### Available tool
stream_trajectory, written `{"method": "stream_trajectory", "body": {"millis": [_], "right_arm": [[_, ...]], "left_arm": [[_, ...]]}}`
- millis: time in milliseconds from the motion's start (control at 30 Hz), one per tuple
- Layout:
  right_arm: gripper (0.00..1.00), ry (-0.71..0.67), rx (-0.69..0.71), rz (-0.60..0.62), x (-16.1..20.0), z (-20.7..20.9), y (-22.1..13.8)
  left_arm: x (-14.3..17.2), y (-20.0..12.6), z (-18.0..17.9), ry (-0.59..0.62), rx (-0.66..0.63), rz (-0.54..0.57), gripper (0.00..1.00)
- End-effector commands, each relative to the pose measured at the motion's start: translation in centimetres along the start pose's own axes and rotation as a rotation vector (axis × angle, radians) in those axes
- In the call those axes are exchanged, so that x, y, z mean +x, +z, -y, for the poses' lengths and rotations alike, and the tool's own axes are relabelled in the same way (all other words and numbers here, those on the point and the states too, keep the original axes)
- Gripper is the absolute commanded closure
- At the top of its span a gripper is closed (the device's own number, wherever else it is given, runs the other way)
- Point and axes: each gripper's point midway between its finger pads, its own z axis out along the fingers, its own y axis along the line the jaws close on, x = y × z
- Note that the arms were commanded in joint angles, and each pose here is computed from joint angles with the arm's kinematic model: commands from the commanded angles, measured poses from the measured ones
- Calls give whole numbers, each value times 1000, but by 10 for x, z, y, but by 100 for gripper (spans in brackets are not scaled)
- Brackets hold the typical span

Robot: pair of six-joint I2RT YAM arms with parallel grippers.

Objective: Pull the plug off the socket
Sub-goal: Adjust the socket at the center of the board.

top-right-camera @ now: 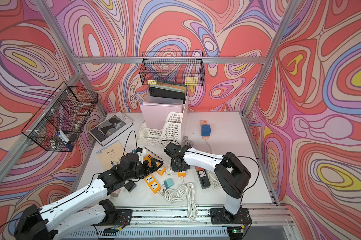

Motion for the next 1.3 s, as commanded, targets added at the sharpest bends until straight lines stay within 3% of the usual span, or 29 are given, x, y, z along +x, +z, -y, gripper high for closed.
{"method": "stream_trajectory", "body": {"millis": [0,167,467,567,733,867,1133,1267], "right_arm": [[82,4,-84,64,-6,-5,-24],[84,8,-270,120,1,-19,-48],[86,-98,-496,191,16,-33,-67],[86,-127,-534,208,18,-37,-73],[86,-177,-580,231,17,-44,-86],[87,-203,-627,239,19,-50,-92],[87,-214,-649,224,20,-55,-90],[87,-198,-651,204,19,-53,-86]], "left_arm": [[-2,11,33,37,126,-50,12],[11,37,29,-31,150,-144,18],[-27,55,25,-113,162,-47,15],[-39,64,27,-119,185,-23,14],[-34,91,24,-75,165,-106,13],[-33,98,17,-71,157,-104,16],[-33,94,4,-104,121,-67,41],[-32,89,6,-122,138,-59,62]]}}
